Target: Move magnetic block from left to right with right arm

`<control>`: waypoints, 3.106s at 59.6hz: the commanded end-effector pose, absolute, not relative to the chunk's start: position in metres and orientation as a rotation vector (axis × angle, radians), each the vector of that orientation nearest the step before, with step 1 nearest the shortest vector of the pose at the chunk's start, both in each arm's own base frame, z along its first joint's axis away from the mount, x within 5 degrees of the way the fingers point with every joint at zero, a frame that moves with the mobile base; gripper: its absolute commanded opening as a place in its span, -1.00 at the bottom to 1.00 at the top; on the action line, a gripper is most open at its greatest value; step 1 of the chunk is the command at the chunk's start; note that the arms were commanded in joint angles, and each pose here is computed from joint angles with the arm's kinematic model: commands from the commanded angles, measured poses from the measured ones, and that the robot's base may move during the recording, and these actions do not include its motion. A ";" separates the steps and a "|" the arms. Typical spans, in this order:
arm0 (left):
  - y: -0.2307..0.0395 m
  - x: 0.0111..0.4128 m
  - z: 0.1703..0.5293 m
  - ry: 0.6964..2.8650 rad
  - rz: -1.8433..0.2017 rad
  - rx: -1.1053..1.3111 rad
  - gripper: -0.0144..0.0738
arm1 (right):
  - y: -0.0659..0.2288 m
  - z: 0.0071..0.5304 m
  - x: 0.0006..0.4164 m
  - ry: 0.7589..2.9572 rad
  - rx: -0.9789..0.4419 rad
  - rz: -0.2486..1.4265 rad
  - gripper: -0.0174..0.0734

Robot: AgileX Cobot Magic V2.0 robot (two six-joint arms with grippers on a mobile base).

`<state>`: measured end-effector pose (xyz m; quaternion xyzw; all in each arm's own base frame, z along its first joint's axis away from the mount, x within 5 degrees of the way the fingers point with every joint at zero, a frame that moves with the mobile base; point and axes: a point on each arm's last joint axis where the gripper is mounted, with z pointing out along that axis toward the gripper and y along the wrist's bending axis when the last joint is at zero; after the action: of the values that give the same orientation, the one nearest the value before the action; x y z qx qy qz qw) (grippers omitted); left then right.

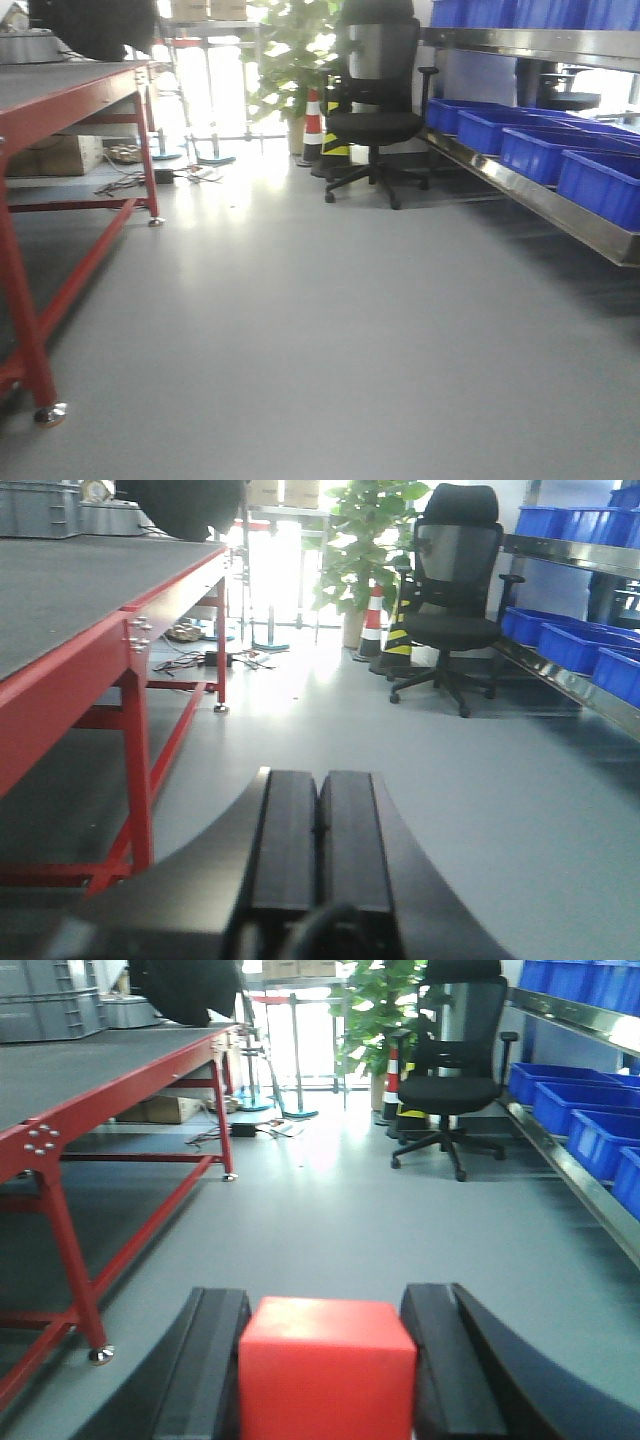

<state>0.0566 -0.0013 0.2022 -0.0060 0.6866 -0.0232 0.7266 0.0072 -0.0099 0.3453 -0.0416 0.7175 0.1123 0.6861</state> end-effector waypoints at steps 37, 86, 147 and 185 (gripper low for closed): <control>-0.001 0.055 0.209 1.412 -0.057 -0.018 -0.94 | -0.010 0.360 0.007 1.511 -0.104 0.243 -0.21; -0.001 0.055 0.209 1.412 -0.057 -0.018 -0.94 | -0.010 0.360 0.007 1.511 -0.104 0.243 -0.21; -0.001 0.055 0.209 1.412 -0.057 -0.018 -0.94 | -0.010 0.360 0.007 1.511 -0.104 0.243 -0.21; -0.001 0.055 0.209 1.412 -0.057 -0.018 -0.93 | -0.010 0.360 0.007 1.511 -0.104 0.243 -0.21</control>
<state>0.0566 -0.0013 0.2023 -0.0060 0.6860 -0.0232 0.7272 0.0071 -0.0100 0.3451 -0.0416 0.7182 0.1119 0.6855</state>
